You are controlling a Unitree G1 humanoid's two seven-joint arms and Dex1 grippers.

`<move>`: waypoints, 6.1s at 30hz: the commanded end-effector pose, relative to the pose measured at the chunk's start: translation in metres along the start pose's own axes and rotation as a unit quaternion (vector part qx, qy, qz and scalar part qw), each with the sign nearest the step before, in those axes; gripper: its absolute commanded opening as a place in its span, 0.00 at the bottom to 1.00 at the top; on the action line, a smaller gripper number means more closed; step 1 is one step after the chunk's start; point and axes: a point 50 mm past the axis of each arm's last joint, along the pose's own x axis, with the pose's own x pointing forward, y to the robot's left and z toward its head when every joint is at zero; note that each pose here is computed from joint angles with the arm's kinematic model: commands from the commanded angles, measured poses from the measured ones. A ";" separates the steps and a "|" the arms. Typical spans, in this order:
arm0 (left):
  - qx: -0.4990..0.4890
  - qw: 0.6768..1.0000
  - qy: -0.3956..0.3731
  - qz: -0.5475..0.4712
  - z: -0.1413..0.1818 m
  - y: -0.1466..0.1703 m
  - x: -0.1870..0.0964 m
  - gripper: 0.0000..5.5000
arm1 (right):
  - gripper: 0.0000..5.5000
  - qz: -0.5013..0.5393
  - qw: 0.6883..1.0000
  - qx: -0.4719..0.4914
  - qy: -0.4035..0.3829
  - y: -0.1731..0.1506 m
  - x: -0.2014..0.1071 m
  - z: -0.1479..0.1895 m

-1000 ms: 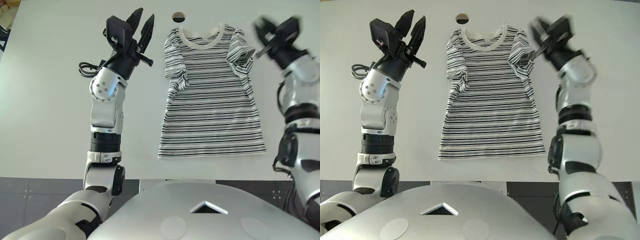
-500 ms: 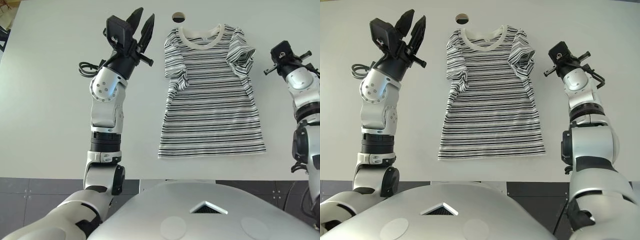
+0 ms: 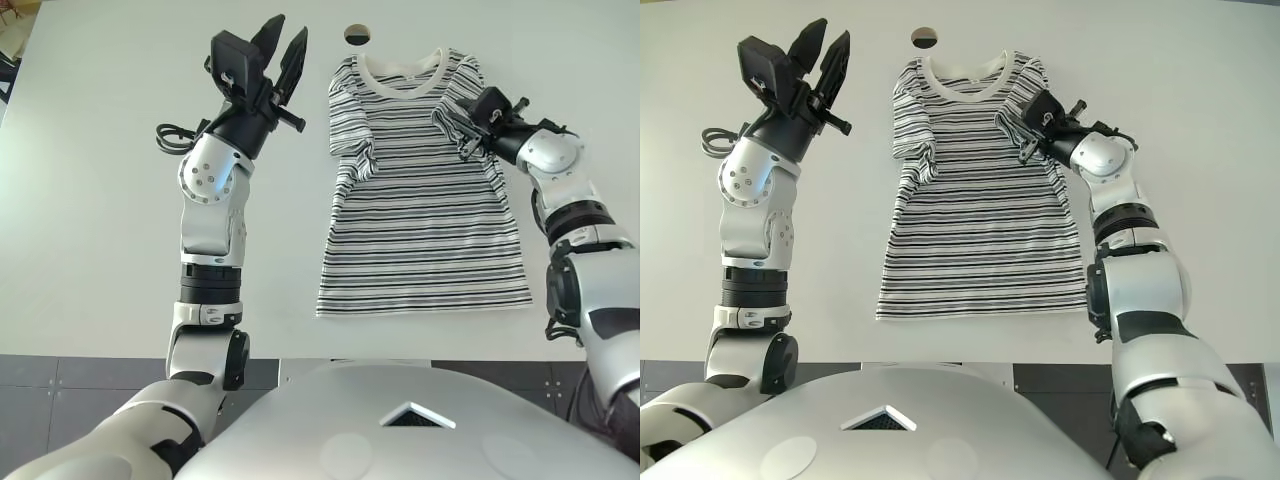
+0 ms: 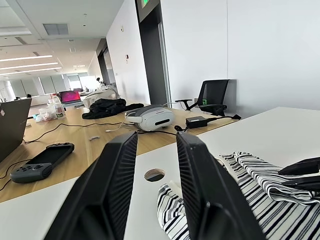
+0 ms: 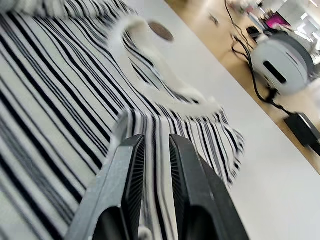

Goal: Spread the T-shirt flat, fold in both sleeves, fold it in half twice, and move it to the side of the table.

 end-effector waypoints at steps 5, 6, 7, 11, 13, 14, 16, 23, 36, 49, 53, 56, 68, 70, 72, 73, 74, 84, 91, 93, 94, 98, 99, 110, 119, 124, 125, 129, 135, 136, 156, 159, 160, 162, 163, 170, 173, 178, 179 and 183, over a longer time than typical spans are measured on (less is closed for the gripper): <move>0.081 0.994 0.027 -0.071 -0.010 -0.005 -0.022 0.27 | 0.16 -0.017 0.987 -0.005 -0.159 -0.029 -0.050 0.021; 0.112 0.989 0.034 -0.094 -0.012 -0.004 -0.032 0.27 | 0.16 -0.002 0.985 -0.019 -0.172 -0.029 -0.064 0.019; 0.163 0.977 0.041 -0.132 -0.014 -0.004 -0.044 0.27 | 0.16 0.010 0.982 -0.038 -0.184 -0.026 -0.081 0.016; 0.372 0.862 0.068 -0.337 -0.027 -0.012 -0.101 0.27 | 0.16 0.143 0.976 -0.060 -0.153 0.002 -0.146 0.002; 0.413 0.800 0.091 -0.425 -0.034 -0.011 -0.129 0.27 | 0.20 0.237 0.965 -0.067 -0.085 0.019 -0.169 -0.006; 0.418 0.777 0.104 -0.458 -0.036 -0.011 -0.142 0.27 | 0.22 0.281 0.957 -0.058 -0.033 0.024 -0.184 -0.013; 0.414 0.742 0.124 -0.512 -0.034 -0.010 -0.163 0.30 | 0.28 0.338 0.939 -0.027 0.064 0.027 -0.214 -0.025; 0.410 0.681 0.129 -0.592 -0.042 -0.027 -0.182 0.44 | 0.33 0.343 0.926 -0.036 0.151 0.034 -0.240 -0.035; 0.411 0.673 0.082 -0.610 -0.060 -0.062 -0.191 0.44 | 0.33 0.353 0.901 -0.219 0.123 0.082 -0.231 -0.066; 0.396 0.687 0.063 -0.606 -0.061 -0.074 -0.182 0.10 | 0.02 0.404 0.891 -0.190 0.082 0.100 -0.224 -0.061; 0.395 0.687 0.064 -0.606 -0.063 -0.075 -0.180 0.02 | 0.02 0.413 0.887 -0.188 0.084 0.099 -0.223 -0.061; 0.397 0.686 0.064 -0.607 -0.064 -0.075 -0.178 0.02 | 0.02 0.411 0.888 -0.188 0.083 0.095 -0.222 -0.058; 0.075 0.773 0.146 -0.613 -0.008 -0.065 -0.157 0.02 | 0.02 0.397 0.918 -0.019 0.013 0.064 -0.217 -0.011; 0.016 0.755 0.154 -0.637 0.006 -0.066 -0.160 0.02 | 0.02 0.406 0.914 0.008 0.003 0.061 -0.218 -0.004; -0.022 0.740 0.158 -0.653 0.016 -0.067 -0.161 0.02 | 0.02 0.415 0.909 0.036 -0.012 0.059 -0.218 0.003; -0.037 0.735 0.159 -0.658 0.020 -0.067 -0.162 0.02 | 0.02 0.422 0.905 0.052 -0.017 0.058 -0.219 0.006; -0.050 0.730 0.156 -0.664 0.024 -0.068 -0.162 0.02 | 0.02 0.429 0.901 0.066 -0.019 0.058 -0.219 0.008; 0.052 0.814 0.123 -0.565 0.015 -0.052 -0.127 0.02 | 0.02 0.372 0.921 0.089 -0.075 0.049 -0.200 0.017; 0.138 0.904 0.086 -0.396 0.006 -0.017 -0.078 0.02 | 0.02 0.237 0.963 0.024 -0.126 0.022 -0.153 0.021; 0.147 0.919 0.075 -0.358 0.005 -0.008 -0.067 0.02 | 0.02 0.198 0.972 0.003 -0.128 0.014 -0.140 0.021; 0.152 0.928 0.070 -0.334 0.003 -0.003 -0.061 0.02 | 0.02 0.171 0.978 -0.003 -0.121 0.008 -0.133 0.020; 0.164 0.943 0.059 -0.282 -0.004 0.007 -0.044 0.02 | 0.02 0.113 0.988 -0.022 -0.099 -0.004 -0.115 0.012; 0.164 0.944 0.057 -0.281 -0.005 0.007 -0.042 0.02 | 0.02 0.117 0.988 -0.025 -0.095 -0.002 -0.114 0.009; 0.168 0.942 0.063 -0.284 -0.015 0.004 -0.046 0.02 | 0.22 0.278 0.954 0.080 -0.073 0.059 -0.116 -0.004; 0.175 0.940 0.066 -0.286 -0.016 0.003 -0.047 0.02 | 0.24 0.302 0.938 0.162 -0.056 0.087 -0.112 0.015; 0.174 0.940 0.065 -0.286 -0.017 0.001 -0.047 0.02 | 0.24 0.306 0.936 0.167 -0.054 0.089 -0.114 0.023; 0.174 0.940 0.065 -0.285 -0.017 0.001 -0.047 0.02 | 0.24 0.307 0.935 0.167 -0.055 0.089 -0.115 0.025; 0.174 0.940 0.064 -0.285 -0.018 0.000 -0.045 0.02 | 0.24 0.305 0.936 0.165 -0.057 0.088 -0.116 0.029; 0.174 0.940 0.063 -0.286 -0.018 0.000 -0.044 0.02 | 0.24 0.289 0.944 0.143 -0.062 0.075 -0.120 0.036; 0.175 0.940 0.063 -0.286 -0.018 0.000 -0.044 0.02 | 0.24 0.289 0.945 0.141 -0.062 0.074 -0.121 0.037; 0.173 0.938 0.065 -0.293 -0.020 -0.005 -0.044 0.02 | 0.24 0.314 0.939 0.139 0.002 0.090 -0.122 0.014; 0.173 0.938 0.065 -0.292 -0.020 -0.005 -0.044 0.02 | 0.24 0.326 0.935 0.141 0.005 0.094 -0.123 0.013; 0.173 0.939 0.065 -0.292 -0.020 -0.005 -0.044 0.02 | 0.24 0.327 0.934 0.141 0.005 0.095 -0.123 0.013; 0.172 0.939 0.064 -0.292 -0.020 -0.005 -0.044 0.02 | 0.24 0.330 0.933 0.142 0.006 0.096 -0.124 0.012; 0.172 0.939 0.064 -0.291 -0.020 -0.005 -0.044 0.02 | 0.24 0.332 0.933 0.142 0.007 0.097 -0.125 0.012; 0.173 0.939 0.065 -0.291 -0.020 -0.005 -0.044 0.02 | 0.24 0.321 0.938 0.133 -0.005 0.088 -0.128 0.019; 0.173 0.939 0.064 -0.290 -0.021 -0.005 -0.044 0.02 | 0.24 0.314 0.941 0.125 -0.014 0.082 -0.130 0.026; 0.175 0.939 0.065 -0.290 -0.021 -0.004 -0.043 0.02 | 0.24 0.321 0.939 0.125 -0.022 0.085 -0.131 0.030; 0.175 0.939 0.065 -0.289 -0.021 -0.004 -0.043 0.02 | 0.24 0.323 0.938 0.126 -0.022 0.086 -0.130 0.030; 0.177 0.939 0.065 -0.289 -0.021 -0.003 -0.042 0.02 | 0.24 0.329 0.935 0.129 -0.020 0.090 -0.129 0.029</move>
